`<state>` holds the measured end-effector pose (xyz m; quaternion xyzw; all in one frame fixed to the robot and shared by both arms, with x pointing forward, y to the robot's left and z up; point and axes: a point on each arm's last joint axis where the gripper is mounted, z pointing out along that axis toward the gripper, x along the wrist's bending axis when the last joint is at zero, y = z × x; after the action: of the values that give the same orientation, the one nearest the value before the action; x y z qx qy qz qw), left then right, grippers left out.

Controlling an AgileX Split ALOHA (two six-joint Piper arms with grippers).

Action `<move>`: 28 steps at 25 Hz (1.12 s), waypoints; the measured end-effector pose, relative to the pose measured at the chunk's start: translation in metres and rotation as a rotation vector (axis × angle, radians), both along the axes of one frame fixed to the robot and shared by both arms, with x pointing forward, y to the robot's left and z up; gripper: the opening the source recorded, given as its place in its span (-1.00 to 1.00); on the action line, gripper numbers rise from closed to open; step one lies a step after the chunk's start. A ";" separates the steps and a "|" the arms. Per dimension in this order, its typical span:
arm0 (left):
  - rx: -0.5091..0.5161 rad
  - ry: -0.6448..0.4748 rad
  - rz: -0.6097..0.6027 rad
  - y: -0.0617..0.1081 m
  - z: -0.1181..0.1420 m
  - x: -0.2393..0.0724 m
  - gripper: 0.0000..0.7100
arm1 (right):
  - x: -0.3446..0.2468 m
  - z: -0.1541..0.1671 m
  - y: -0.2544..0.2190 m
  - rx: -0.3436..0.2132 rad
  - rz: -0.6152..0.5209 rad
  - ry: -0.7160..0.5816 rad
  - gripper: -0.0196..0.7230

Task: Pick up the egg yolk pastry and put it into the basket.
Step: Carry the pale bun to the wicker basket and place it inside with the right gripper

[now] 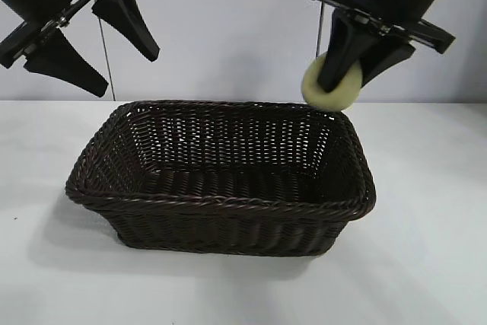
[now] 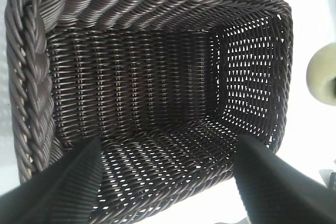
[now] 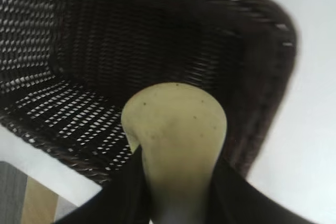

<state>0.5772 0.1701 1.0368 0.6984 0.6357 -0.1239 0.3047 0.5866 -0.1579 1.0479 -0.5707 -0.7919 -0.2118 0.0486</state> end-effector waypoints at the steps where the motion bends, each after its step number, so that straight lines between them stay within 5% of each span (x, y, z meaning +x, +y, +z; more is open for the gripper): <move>1: 0.000 0.000 0.000 0.000 0.000 0.000 0.45 | -0.002 0.000 0.008 0.003 0.016 -0.013 -0.41; 9: 0.000 0.000 0.000 0.000 0.000 0.000 0.45 | -0.004 -0.027 0.045 -0.010 0.093 0.012 -0.41; 19: 0.000 0.000 0.000 0.000 0.000 0.000 0.45 | 0.008 -0.068 0.054 -0.027 0.058 0.074 -0.34; 28: 0.000 0.000 0.000 0.000 0.000 0.000 0.45 | 0.010 -0.067 0.054 -0.021 0.033 0.071 0.28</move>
<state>0.5772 0.1701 1.0368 0.6984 0.6357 -0.1239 0.3047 0.5961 -0.1035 0.9804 -0.5649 -0.8013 -0.1825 0.0742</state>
